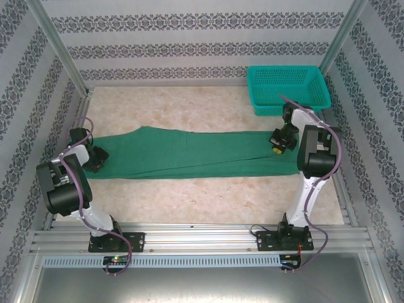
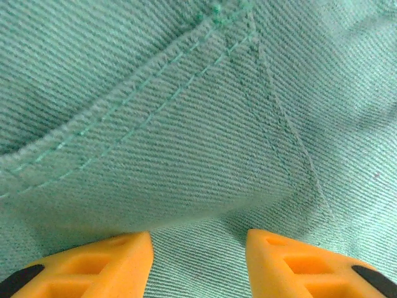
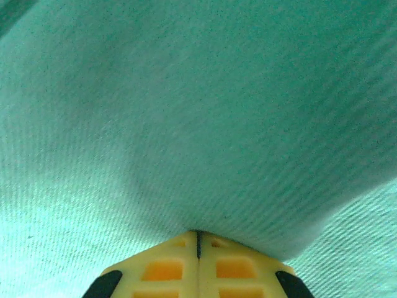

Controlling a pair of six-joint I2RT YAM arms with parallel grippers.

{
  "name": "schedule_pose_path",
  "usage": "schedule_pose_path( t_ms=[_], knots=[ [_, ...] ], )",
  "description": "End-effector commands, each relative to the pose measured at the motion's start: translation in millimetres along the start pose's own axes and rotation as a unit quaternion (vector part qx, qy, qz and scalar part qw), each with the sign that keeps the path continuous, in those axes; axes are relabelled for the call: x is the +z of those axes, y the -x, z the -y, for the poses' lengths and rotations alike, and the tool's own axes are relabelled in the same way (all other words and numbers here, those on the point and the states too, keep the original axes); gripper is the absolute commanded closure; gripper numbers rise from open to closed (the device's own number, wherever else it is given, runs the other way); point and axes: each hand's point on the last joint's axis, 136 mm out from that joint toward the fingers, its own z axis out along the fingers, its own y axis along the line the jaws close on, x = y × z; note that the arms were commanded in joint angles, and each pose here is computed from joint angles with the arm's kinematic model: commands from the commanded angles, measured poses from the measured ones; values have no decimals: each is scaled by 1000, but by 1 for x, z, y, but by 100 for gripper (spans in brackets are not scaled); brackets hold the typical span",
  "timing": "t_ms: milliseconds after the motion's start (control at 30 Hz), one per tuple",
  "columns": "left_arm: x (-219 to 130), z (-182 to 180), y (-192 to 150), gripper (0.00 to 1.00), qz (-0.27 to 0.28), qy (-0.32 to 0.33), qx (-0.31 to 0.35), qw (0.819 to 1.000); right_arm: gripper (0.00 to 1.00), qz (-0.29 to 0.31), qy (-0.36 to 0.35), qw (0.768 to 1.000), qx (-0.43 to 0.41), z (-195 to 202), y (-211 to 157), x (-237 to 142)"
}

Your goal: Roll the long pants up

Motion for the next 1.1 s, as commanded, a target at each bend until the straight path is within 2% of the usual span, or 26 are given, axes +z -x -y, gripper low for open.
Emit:
schedule_pose_path(
  t_ms=[0,133,167,233,267,333,367,500,767,933,1000,1067],
  knots=[
    [20,-8,-24,55,-44,8,-9,999,100,-3,-43,999,15,29,10,5],
    [14,4,-34,55,-38,6,14,999,100,23,-64,997,47,54,23,-9],
    [12,6,-35,53,-32,5,16,999,96,46,-73,995,60,65,28,-17],
    [9,16,-35,52,-28,-11,20,999,51,90,-93,988,90,90,30,-35],
    [9,22,-36,53,-32,-19,24,999,34,108,-101,984,100,100,29,-44],
    [8,31,-37,53,-33,-22,37,999,11,126,-102,981,108,111,24,-57],
    [9,36,-38,53,-31,-23,43,998,8,126,-101,981,112,115,20,-60],
    [17,52,-45,54,-36,-23,67,997,7,116,-72,982,127,120,-2,-61],
    [27,59,-48,56,-49,-21,81,995,2,55,-11,989,134,104,-46,-25],
    [4,33,-29,52,3,32,65,997,4,42,-8,990,132,100,-52,-12],
    [-1,24,-23,52,7,33,45,998,10,37,-9,991,131,100,-50,-7],
    [-6,16,-19,52,16,36,31,999,37,38,-8,991,127,99,-46,-2]
  ],
)
